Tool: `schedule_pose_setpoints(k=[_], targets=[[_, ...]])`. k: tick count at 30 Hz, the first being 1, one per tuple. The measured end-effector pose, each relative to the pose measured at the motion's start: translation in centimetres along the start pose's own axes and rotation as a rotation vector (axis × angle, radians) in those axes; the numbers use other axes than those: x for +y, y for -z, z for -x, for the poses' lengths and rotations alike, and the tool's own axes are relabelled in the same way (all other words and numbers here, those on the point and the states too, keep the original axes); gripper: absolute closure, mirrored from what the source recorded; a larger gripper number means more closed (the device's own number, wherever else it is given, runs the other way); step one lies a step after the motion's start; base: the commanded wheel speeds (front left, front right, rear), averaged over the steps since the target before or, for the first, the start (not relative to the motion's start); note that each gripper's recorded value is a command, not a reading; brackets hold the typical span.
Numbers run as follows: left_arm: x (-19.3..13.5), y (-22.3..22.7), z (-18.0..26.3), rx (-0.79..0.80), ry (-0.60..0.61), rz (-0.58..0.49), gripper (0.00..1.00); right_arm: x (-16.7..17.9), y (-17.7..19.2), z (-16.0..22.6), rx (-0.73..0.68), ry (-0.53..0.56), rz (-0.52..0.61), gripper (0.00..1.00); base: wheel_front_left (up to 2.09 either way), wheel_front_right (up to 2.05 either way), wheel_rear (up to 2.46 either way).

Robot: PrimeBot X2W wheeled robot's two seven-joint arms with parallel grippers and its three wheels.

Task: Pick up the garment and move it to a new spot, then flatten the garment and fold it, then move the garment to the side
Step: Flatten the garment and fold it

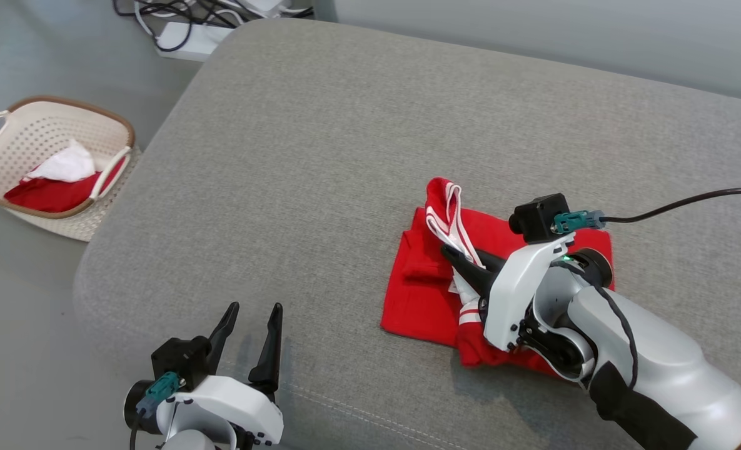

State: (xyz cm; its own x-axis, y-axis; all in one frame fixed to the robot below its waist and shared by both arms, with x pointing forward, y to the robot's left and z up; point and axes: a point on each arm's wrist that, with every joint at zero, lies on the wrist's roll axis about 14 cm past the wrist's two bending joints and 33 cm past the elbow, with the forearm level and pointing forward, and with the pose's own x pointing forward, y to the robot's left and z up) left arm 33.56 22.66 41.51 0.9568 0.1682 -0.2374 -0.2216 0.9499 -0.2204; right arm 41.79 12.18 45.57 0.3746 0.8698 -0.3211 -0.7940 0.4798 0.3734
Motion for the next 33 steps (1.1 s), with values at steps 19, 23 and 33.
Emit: schedule_pose_setpoints(k=[19, 23, 33], targets=[[-2.2, -0.1, -1.6, -0.005, 0.059, -0.012, 0.0, -11.9, 0.8, 9.2, -0.289, 0.385, -0.281, 0.0, 0.0, 0.0, 0.0], [-2.8, 0.2, -2.2, 0.006, 0.076, -0.023, 0.0, -12.0, 3.5, 9.8, -0.259, 0.409, -0.351, 0.0, 0.0, 0.0, 0.0], [-2.3, 0.5, -2.2, 0.014, 0.063, -0.025, 0.0, -10.7, 5.5, 7.8, -0.193, 0.364, -0.399, 0.0, 0.0, 0.0, 0.0]])
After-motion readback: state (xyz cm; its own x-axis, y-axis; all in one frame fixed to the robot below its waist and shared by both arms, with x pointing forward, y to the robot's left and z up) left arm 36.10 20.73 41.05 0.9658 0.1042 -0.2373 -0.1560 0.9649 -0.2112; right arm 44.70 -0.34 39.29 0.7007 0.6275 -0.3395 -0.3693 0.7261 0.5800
